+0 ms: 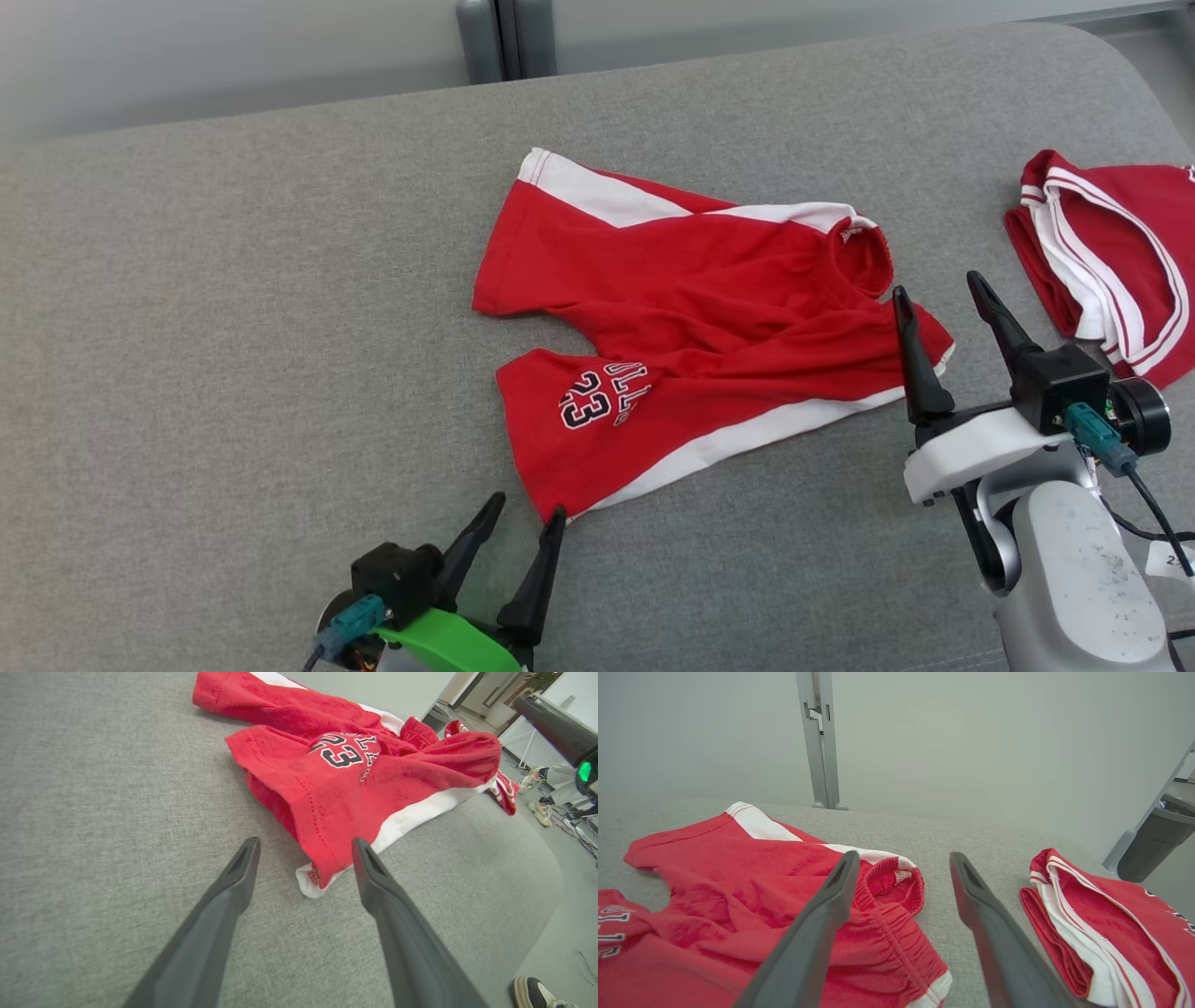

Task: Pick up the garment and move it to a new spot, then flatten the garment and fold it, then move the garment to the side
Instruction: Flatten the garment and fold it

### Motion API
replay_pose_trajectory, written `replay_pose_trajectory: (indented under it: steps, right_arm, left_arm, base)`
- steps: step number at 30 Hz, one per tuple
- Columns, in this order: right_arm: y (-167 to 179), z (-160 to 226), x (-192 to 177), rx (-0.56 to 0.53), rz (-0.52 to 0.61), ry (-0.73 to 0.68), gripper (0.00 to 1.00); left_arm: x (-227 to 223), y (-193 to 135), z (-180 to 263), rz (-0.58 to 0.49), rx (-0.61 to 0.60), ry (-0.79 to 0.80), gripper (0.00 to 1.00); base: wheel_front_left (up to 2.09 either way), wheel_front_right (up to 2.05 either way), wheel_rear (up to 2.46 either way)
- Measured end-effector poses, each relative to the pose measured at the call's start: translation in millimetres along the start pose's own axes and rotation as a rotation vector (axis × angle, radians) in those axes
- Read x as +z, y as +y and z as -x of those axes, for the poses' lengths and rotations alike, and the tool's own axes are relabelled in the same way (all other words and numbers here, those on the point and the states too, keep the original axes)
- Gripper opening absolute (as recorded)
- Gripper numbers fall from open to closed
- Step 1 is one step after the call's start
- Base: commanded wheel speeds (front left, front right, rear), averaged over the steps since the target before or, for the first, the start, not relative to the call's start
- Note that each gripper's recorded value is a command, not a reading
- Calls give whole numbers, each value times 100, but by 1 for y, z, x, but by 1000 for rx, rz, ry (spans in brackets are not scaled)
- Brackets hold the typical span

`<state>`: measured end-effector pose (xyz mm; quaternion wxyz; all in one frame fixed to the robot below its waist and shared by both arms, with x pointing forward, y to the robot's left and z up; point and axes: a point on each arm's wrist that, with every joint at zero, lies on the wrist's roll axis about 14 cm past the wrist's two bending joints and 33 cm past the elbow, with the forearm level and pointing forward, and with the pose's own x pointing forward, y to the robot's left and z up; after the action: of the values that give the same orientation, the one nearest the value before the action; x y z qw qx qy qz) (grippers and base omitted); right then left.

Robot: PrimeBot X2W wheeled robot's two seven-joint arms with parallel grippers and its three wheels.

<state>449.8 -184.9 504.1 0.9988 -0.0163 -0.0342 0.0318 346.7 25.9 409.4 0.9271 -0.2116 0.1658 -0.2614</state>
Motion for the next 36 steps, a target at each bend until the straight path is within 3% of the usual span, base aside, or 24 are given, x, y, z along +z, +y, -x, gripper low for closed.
replay_pose_trajectory:
  steps: [8, 9, 10, 23, 36]
  right_arm:
    - [-9, 3, -9, -22, -8, 21, 100]
    - [-10, 4, -9, -27, -7, 23, 100]
    - [-12, 5, -10, -31, -7, 25, 100]
    - [-8, 14, -25, -37, -54, 66, 100]
    - [9, 8, -45, 8, -94, 115, 100]
  left_arm:
    - [-7, -13, -15, 48, -76, 45, 100]
    - [-5, -13, -16, 53, -81, 42, 64]
    - [-4, -14, -17, 58, -84, 39, 0]
    - [46, -2, -11, 69, -40, -121, 0]
    - [42, 64, -17, -22, 101, -64, 0]
  base:
    - [0, 0, 0]
    - [0, 0, 0]
    - [0, 0, 0]
    - [0, 0, 0]
    - [0, 0, 0]
